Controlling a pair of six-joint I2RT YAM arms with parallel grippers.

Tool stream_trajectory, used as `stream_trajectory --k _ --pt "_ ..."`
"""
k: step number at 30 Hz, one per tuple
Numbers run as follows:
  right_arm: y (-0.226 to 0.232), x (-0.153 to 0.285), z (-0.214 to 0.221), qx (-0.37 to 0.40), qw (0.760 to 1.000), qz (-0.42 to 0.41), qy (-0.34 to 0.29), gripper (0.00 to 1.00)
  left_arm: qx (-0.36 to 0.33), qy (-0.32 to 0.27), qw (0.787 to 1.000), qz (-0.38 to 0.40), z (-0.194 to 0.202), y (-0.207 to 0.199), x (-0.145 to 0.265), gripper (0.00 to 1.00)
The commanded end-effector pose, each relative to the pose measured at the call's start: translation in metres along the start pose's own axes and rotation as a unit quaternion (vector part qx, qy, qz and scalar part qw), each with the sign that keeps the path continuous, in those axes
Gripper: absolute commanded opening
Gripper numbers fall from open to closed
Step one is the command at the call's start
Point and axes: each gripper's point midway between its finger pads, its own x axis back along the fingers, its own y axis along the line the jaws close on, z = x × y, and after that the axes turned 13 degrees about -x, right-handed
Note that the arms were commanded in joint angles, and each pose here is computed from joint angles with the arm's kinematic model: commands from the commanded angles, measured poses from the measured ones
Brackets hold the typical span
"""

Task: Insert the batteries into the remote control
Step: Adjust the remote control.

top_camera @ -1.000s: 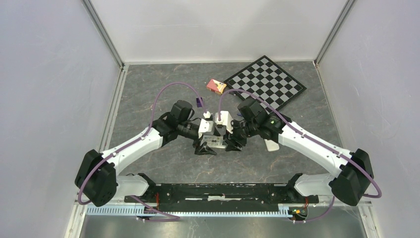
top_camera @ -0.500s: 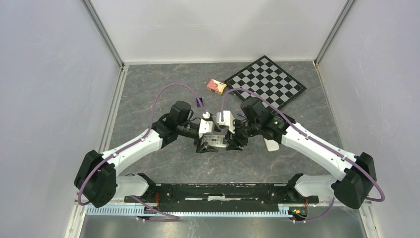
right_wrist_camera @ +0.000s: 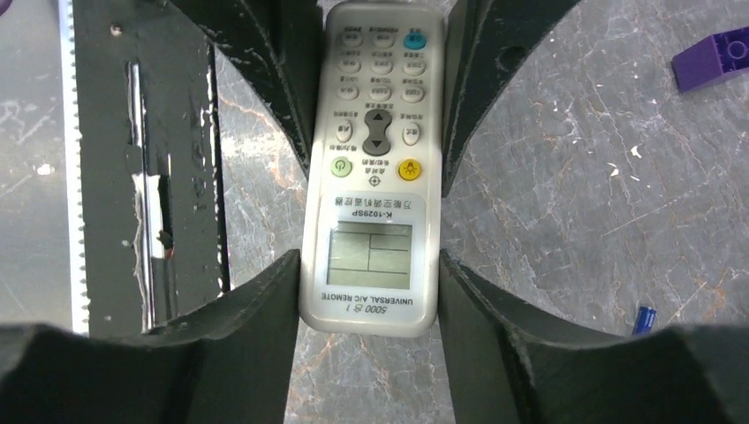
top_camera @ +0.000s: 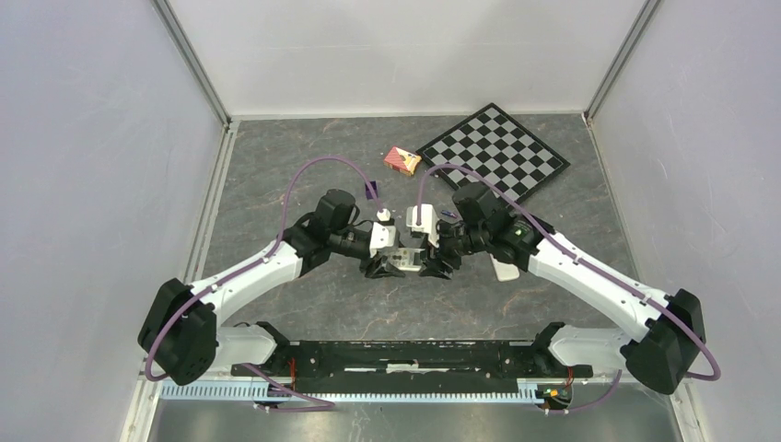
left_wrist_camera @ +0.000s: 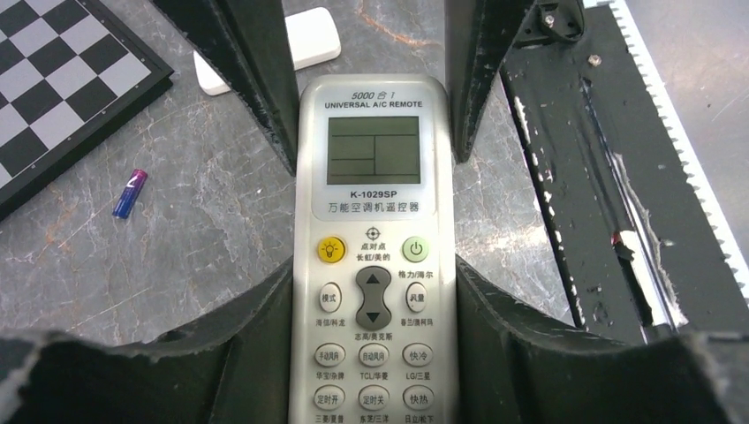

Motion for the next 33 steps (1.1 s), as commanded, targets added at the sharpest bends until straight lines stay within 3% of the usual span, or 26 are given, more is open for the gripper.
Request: stream_trajectory --k 1,6,10,15,18,21,23,26,28,33 --pt "-0.004 0.009 -0.030 -0.004 0.996 0.023 -0.081 0.71 -0.012 -0.035 0.999 -0.036 -0.020 0.017 0.000 0.24" --pt "-0.004 0.031 -0.061 -0.021 0.981 0.042 -0.189 0.96 0.043 -0.104 0.990 -0.083 -0.039 0.020 0.002 0.20" --pt "-0.003 0.058 -0.090 -0.044 0.949 0.071 -0.304 0.98 0.103 -0.172 0.971 -0.131 -0.062 0.028 0.010 0.21" --pt "0.004 0.109 -0.113 -0.083 0.871 0.088 -0.476 0.98 0.204 -0.231 0.933 -0.185 -0.087 0.045 0.026 0.20" --pt "0.007 0.136 -0.115 -0.131 0.812 0.076 -0.564 0.98 0.217 -0.291 0.916 -0.169 -0.117 0.041 0.038 0.21" --pt "0.015 0.151 -0.116 -0.154 0.770 0.036 -0.618 0.98 0.231 -0.331 0.902 -0.152 -0.138 0.038 0.047 0.22" --pt "0.028 0.154 -0.121 -0.149 0.762 -0.007 -0.630 0.98 0.246 -0.341 0.896 -0.141 -0.144 0.039 0.048 0.22" --pt "0.044 0.146 -0.138 -0.142 0.776 -0.070 -0.611 0.98 0.260 -0.360 0.888 -0.120 -0.153 0.039 0.049 0.22" --pt "0.058 0.150 -0.145 -0.135 0.767 -0.115 -0.616 0.98 0.259 -0.376 0.883 -0.107 -0.160 0.037 0.050 0.22" --pt "0.054 0.141 -0.158 -0.163 0.774 -0.134 -0.597 0.98 0.266 -0.388 0.876 -0.100 -0.162 0.039 0.050 0.22"
